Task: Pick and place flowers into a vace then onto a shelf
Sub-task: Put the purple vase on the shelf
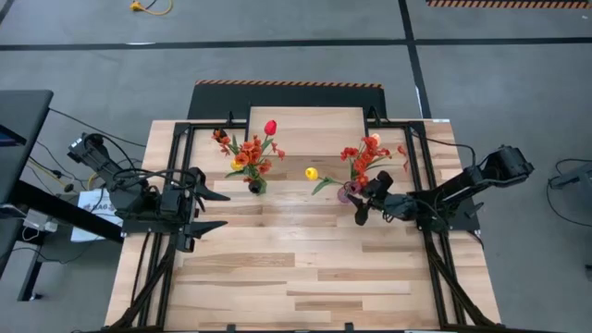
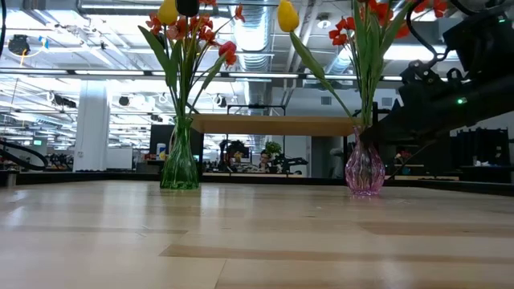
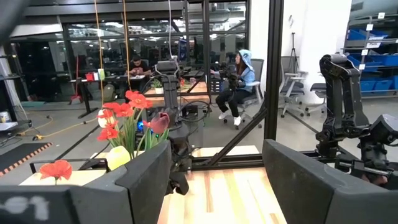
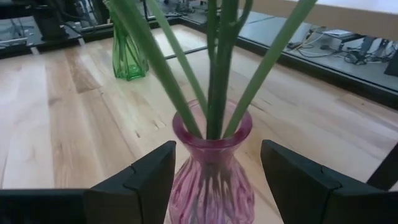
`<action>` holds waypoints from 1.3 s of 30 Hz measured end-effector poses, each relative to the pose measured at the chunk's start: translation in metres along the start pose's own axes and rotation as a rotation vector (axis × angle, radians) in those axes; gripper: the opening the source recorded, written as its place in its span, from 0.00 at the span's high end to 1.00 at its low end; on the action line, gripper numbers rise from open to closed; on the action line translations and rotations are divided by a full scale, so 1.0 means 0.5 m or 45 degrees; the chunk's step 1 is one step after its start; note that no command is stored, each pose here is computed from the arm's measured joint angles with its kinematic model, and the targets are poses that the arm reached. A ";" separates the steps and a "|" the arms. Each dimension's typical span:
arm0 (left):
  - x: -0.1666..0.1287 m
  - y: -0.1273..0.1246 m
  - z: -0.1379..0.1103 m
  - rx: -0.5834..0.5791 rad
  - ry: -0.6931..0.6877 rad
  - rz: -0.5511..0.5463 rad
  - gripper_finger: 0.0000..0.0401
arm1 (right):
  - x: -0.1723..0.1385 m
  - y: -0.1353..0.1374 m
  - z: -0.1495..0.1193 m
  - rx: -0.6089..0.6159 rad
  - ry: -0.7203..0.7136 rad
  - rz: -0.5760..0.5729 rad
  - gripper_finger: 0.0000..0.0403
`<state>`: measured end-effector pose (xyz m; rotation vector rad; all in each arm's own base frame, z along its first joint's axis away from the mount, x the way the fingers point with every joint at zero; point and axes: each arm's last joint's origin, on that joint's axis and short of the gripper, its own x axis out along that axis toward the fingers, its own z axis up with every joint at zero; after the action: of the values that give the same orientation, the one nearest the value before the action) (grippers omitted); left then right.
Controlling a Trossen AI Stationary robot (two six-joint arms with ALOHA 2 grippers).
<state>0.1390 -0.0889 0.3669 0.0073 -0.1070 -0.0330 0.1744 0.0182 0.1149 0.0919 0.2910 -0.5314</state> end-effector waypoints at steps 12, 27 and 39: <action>0.000 0.000 0.000 -0.001 0.001 0.000 0.39 | 0.008 -0.001 0.010 -0.005 -0.009 -0.005 0.43; 0.000 0.000 -0.002 -0.010 0.013 -0.002 0.39 | 0.021 -0.002 0.026 -0.063 -0.023 0.008 0.46; 0.000 0.000 -0.003 -0.017 0.019 -0.002 0.39 | 0.021 -0.002 0.026 -0.065 -0.021 0.009 0.59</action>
<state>0.1391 -0.0891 0.3652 -0.0060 -0.0917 -0.0356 0.1859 0.0102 0.1242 0.0390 0.2877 -0.5169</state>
